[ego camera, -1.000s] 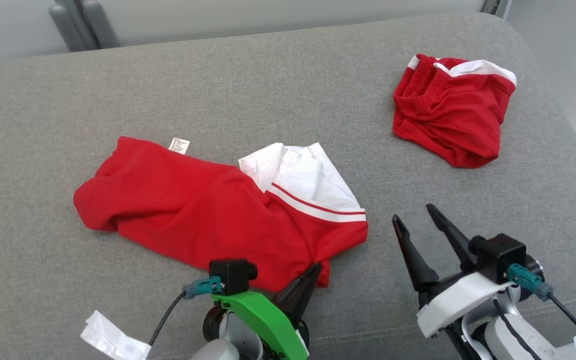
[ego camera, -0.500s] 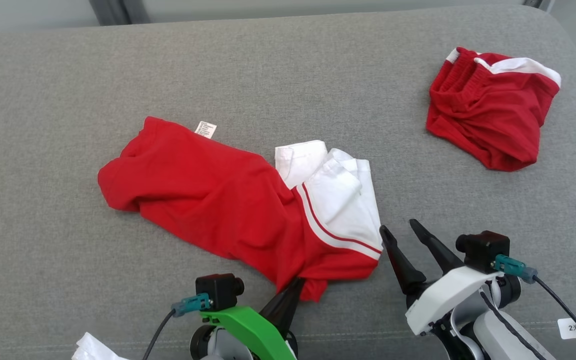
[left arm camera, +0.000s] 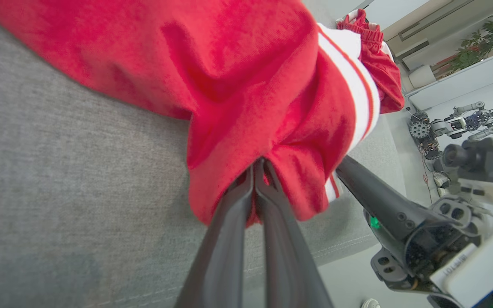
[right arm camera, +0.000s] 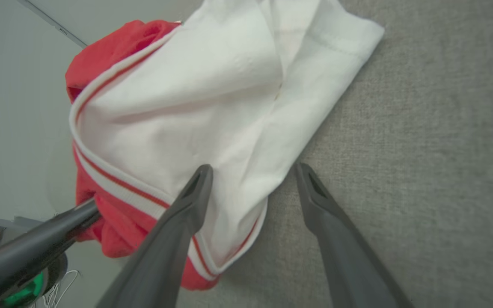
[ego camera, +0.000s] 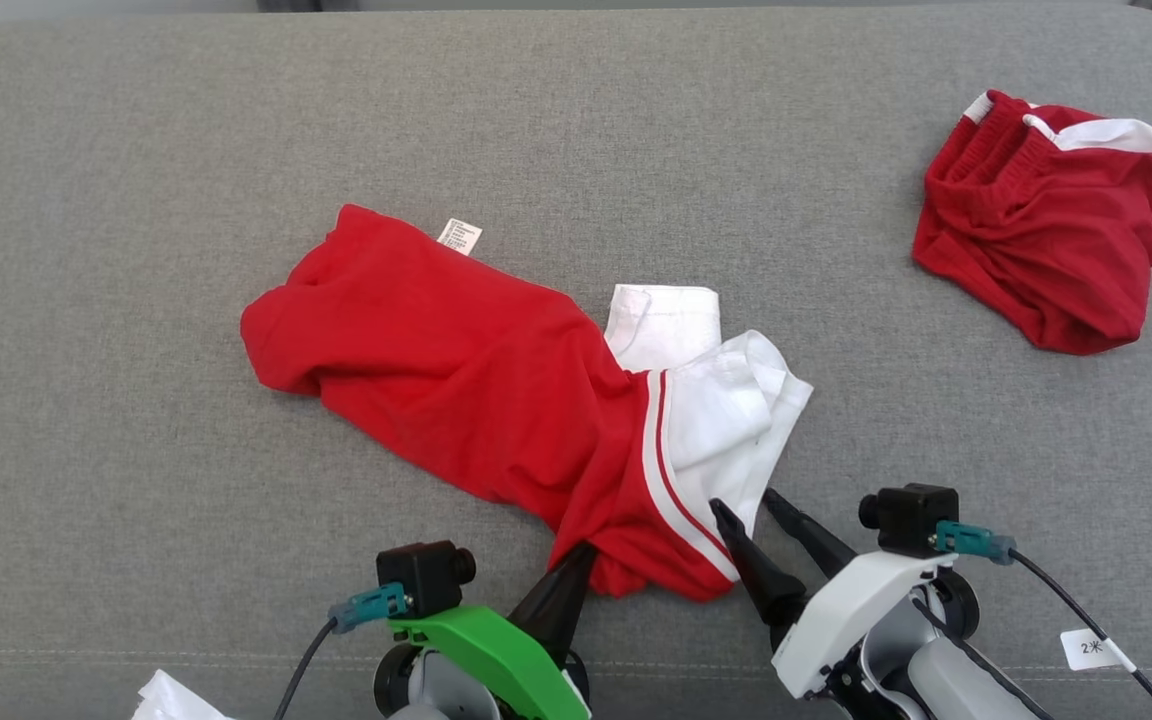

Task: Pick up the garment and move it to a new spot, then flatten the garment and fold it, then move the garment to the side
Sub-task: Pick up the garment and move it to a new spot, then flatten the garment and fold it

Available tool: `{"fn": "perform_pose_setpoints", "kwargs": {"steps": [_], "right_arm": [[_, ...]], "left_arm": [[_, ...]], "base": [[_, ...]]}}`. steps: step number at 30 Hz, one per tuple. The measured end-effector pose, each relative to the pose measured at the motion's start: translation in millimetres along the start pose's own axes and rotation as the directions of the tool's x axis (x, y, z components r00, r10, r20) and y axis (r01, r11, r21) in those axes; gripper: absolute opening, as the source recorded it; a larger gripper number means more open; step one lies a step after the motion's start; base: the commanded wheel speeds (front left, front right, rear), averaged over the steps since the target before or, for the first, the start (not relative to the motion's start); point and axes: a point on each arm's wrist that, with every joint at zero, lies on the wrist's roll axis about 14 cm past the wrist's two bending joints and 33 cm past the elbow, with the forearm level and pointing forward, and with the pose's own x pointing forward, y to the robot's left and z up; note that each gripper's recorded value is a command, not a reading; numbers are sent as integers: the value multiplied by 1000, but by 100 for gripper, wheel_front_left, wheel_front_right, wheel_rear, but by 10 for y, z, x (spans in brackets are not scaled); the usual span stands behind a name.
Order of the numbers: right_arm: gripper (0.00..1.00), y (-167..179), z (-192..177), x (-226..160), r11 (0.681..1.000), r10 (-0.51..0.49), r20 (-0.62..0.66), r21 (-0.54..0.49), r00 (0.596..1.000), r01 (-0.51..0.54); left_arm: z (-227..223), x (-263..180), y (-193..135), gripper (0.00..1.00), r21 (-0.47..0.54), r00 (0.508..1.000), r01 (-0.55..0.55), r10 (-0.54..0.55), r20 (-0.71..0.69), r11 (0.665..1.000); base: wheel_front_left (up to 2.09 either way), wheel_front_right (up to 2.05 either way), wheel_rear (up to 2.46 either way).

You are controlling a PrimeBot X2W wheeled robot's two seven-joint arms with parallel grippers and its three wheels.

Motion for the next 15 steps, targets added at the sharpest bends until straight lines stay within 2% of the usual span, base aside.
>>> {"fn": "perform_pose_setpoints", "kwargs": {"steps": [4,5,6,7,8,11,12,13,15], "right_arm": [[100,-1,-51,-10,1000,4,-17,4,1000,-4],[50,-1,-55,-10,1000,6,-18,7,1000,-6],[33,-6,-54,-8,1000,5,-18,7,1000,-5],[0,-12,-55,-6,1000,2,-19,9,1000,-2],[0,-17,-53,-3,1000,1,-19,11,1000,-1],[0,-20,-55,-5,1000,2,-19,24,1000,-2],[0,-8,-62,-18,1000,8,-20,26,1000,-8],[0,-5,-48,-23,1000,8,-15,28,1000,-8],[0,-13,-1,-29,999,5,2,33,1000,-5]], "left_arm": [[3,5,-15,0,0,1000,5,-5,0,1000],[2,7,-19,0,0,1000,6,-6,0,1000],[1,8,-24,0,0,1000,8,-8,-1,1000],[0,10,-28,10,0,1000,9,-9,-1,1000],[-1,11,-32,15,0,1000,11,-11,-2,1000],[-1,12,-44,48,2,1000,14,-14,-1,1000],[19,6,-46,79,1,1000,13,-13,10,1000],[19,2,-47,100,-1,1000,10,-10,10,1000],[9,-6,-49,100,-4,1000,8,-8,9,1000]], "base": [[0,0,0],[0,0,0],[0,0,0],[0,0,0],[0,0,0],[0,0,0],[0,0,0],[0,0,0],[0,0,0]]}}
